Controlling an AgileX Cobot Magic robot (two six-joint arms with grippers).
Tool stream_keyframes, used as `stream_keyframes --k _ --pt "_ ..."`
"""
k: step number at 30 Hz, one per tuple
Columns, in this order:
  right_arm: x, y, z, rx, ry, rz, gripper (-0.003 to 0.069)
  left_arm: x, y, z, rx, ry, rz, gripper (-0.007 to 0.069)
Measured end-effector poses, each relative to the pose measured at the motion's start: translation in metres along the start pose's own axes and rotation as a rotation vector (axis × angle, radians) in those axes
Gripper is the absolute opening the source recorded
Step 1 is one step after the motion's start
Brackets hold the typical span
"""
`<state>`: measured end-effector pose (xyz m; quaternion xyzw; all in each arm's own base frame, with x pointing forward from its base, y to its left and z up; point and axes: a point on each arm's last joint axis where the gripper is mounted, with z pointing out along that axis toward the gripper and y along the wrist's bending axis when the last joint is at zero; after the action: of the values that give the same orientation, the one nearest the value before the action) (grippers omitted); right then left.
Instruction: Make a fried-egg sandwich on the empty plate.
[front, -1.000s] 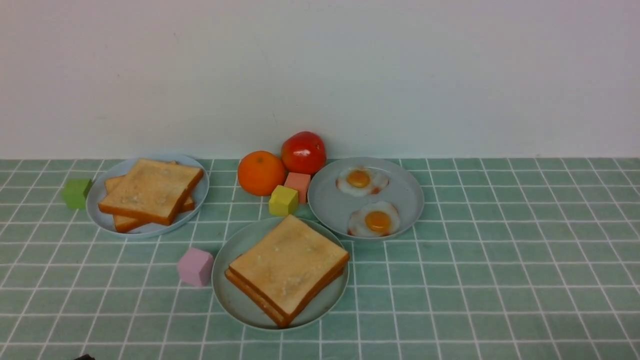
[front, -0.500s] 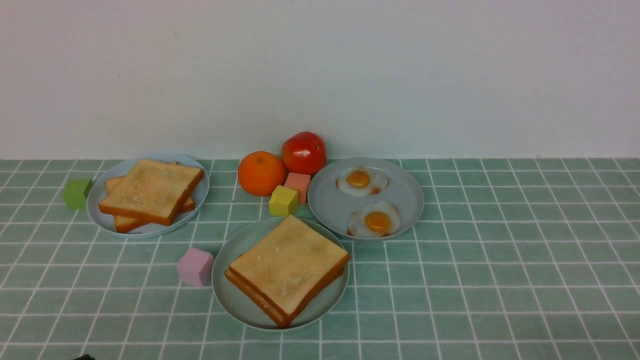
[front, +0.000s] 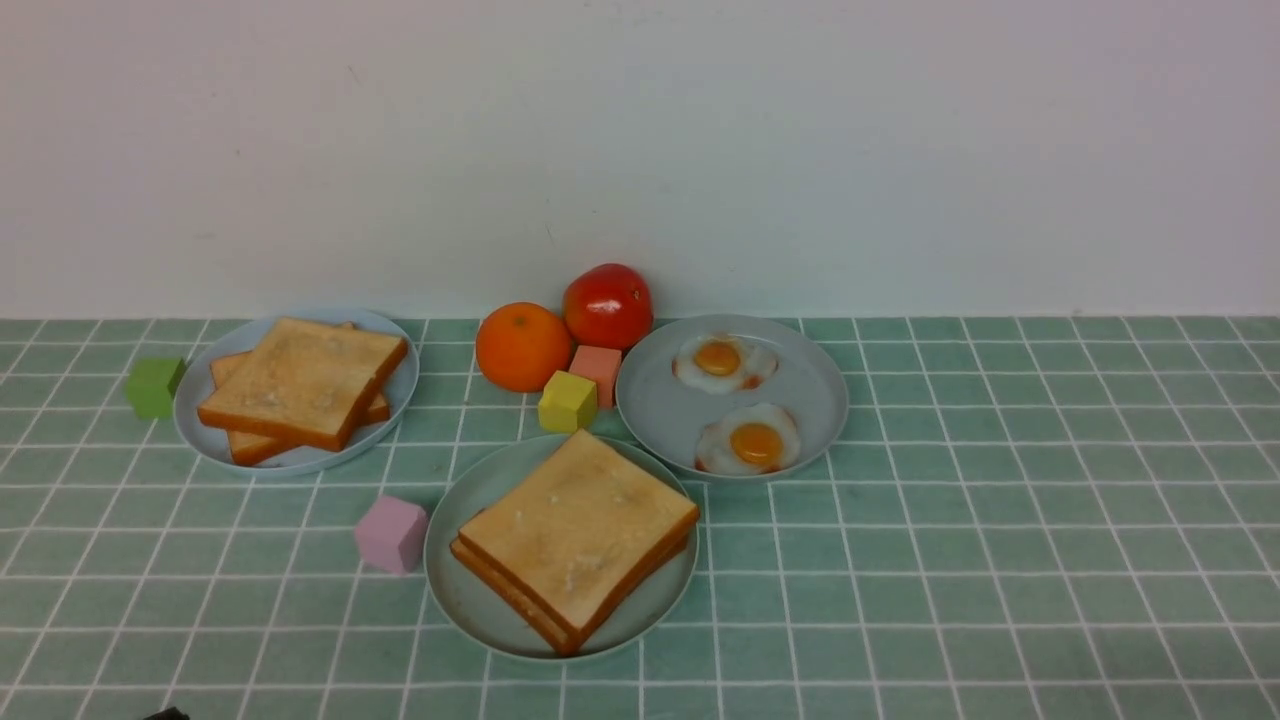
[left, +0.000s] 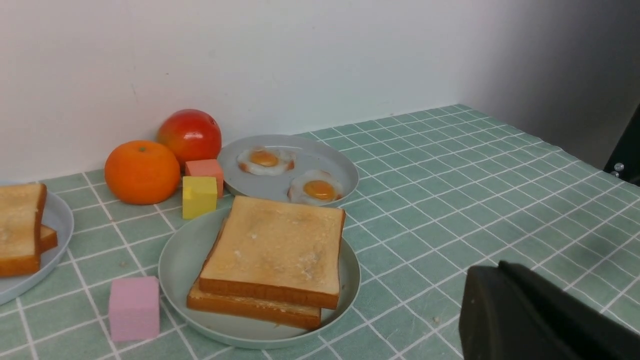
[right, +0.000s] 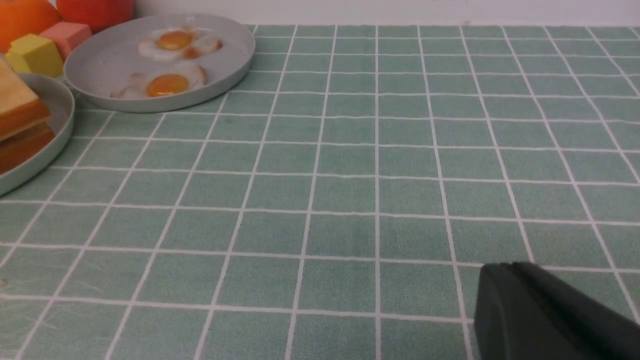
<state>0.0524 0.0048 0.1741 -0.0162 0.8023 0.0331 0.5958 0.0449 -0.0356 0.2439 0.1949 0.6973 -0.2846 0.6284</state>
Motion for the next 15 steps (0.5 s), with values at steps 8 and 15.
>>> stream_keyframes --k 8,15 --pt "0.0002 0.0000 -0.0001 0.000 0.004 -0.001 -0.0006 0.0000 0.0000 0.0000 0.000 0.000 0.000 0.0018" --pt "0.0002 0.0000 -0.0001 0.000 0.004 -0.003 -0.0001 -0.0001 0.0002 0.0001 -0.003 -0.012 0.015 0.0020"
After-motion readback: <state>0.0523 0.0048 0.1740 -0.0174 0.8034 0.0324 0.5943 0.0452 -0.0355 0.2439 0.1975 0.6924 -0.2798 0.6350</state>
